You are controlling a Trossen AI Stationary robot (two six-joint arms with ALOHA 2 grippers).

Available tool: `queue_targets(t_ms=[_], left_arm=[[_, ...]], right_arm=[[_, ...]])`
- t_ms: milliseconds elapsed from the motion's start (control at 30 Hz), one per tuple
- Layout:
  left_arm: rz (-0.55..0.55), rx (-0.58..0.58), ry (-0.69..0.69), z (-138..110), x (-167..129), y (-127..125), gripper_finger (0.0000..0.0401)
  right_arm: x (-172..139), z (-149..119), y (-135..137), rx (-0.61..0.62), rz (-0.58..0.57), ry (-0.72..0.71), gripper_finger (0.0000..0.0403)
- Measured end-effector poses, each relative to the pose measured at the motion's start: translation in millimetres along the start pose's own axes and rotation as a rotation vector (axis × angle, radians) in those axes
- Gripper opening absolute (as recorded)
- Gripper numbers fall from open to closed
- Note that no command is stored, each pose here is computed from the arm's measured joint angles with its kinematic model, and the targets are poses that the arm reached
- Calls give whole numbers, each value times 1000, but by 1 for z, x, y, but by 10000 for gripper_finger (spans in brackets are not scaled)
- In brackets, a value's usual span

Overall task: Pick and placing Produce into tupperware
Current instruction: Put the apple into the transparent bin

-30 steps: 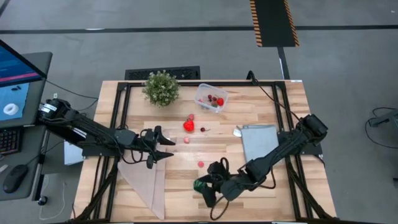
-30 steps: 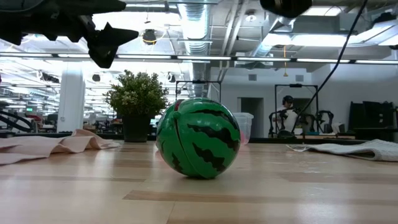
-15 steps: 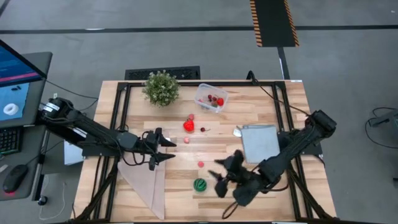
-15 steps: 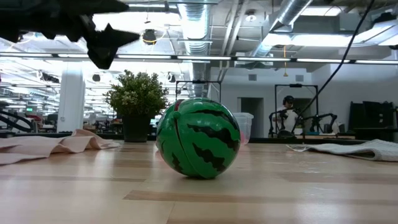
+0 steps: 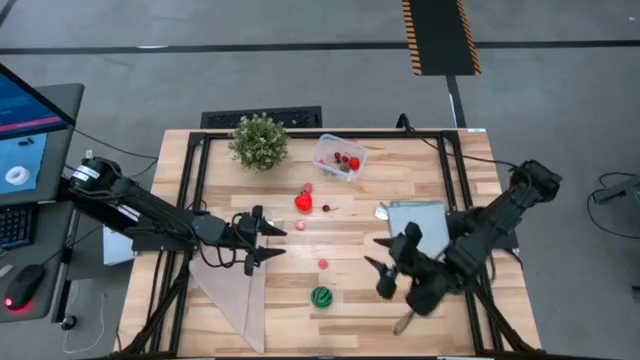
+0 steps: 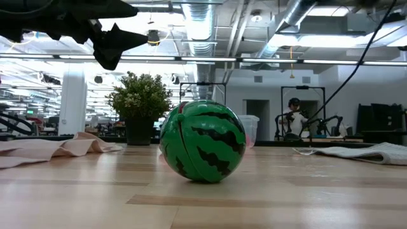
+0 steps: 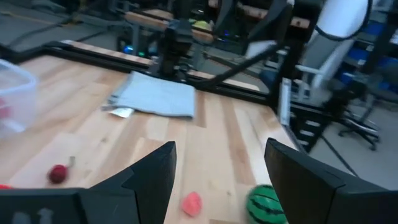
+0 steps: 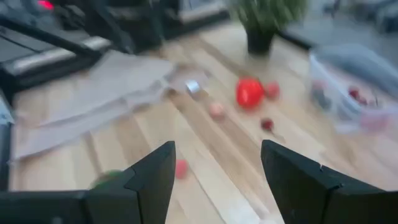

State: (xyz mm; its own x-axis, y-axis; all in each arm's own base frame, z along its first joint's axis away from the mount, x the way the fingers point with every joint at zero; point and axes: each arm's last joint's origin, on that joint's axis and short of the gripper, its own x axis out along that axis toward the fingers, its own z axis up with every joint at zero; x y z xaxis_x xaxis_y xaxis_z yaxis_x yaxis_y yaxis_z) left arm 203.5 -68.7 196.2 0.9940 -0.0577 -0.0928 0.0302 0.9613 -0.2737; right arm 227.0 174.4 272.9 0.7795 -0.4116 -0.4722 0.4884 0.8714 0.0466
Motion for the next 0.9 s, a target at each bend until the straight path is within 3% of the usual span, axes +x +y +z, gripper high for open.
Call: queue_targets(t_ms=[100, 467, 700, 900], left_arm=[[44, 0, -14, 0, 0, 1, 236], [70, 27, 1, -1, 0, 3, 236], [82, 37, 38, -5, 0, 4, 236], [99, 13, 26, -4, -1, 4, 236]], right_arm=[[24, 1, -18, 59, -46, 63, 260], [78, 27, -60, -59, -255, 82, 260], [112, 43, -68, -88, -212, 70, 260], [135, 52, -75, 17, -205, 27, 260]])
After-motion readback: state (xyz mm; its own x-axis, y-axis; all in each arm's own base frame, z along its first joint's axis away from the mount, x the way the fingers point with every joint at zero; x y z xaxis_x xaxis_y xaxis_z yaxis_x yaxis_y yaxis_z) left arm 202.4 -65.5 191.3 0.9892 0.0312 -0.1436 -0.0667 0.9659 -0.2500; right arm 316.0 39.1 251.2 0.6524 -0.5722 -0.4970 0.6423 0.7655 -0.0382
